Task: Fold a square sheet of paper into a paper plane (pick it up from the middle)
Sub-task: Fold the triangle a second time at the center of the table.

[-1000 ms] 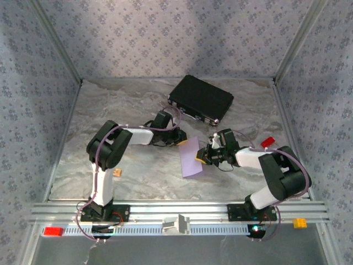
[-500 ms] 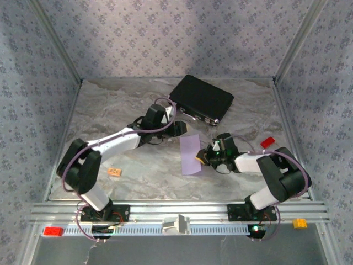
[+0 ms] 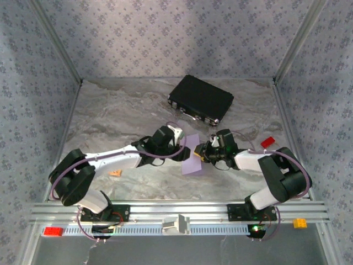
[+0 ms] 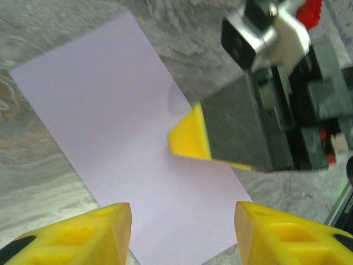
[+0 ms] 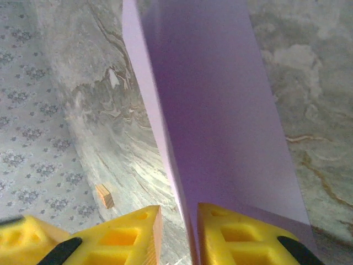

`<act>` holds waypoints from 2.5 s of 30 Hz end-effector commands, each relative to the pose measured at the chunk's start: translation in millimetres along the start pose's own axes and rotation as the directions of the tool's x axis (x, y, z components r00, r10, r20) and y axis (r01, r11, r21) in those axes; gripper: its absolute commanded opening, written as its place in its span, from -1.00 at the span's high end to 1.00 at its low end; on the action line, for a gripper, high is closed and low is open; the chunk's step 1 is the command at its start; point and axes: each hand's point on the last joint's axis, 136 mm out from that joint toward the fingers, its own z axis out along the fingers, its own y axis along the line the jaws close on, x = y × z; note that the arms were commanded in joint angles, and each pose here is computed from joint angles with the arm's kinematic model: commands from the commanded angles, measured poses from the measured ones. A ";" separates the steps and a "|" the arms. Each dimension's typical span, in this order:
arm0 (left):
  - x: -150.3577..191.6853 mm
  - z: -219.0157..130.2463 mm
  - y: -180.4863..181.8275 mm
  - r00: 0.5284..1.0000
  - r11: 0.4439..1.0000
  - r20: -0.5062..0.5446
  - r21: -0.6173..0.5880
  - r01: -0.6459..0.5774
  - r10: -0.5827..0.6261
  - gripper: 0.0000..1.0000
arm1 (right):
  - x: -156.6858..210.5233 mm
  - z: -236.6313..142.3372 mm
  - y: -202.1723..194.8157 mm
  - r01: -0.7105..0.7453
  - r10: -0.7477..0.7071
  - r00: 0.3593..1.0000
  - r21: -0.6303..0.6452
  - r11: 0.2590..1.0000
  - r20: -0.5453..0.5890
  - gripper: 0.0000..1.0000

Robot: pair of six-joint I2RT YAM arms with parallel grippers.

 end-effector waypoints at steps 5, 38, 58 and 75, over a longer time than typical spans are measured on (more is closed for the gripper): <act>30.6 14.8 -26.2 0.961 0.949 -0.056 -0.149 -0.278 0.272 -0.12 | -1.0 -0.6 3.4 0.045 -0.045 0.997 0.001 0.999 -0.069 0.66; 58.3 44.0 -39.2 0.835 0.715 -0.168 -0.446 -0.538 0.523 0.10 | -5.2 -3.4 2.6 0.025 -0.025 0.998 -0.002 1.000 -0.059 0.62; 49.3 35.6 -51.9 0.876 0.806 -0.087 -0.357 -0.472 0.474 1.00 | -8.2 -15.5 -9.0 0.026 -0.025 0.999 0.042 0.999 -0.023 0.46; 38.9 34.6 -41.8 0.986 0.989 -0.071 -0.003 -0.149 0.148 1.00 | 6.2 -56.7 -19.0 0.051 -0.052 0.998 0.085 0.995 0.019 0.38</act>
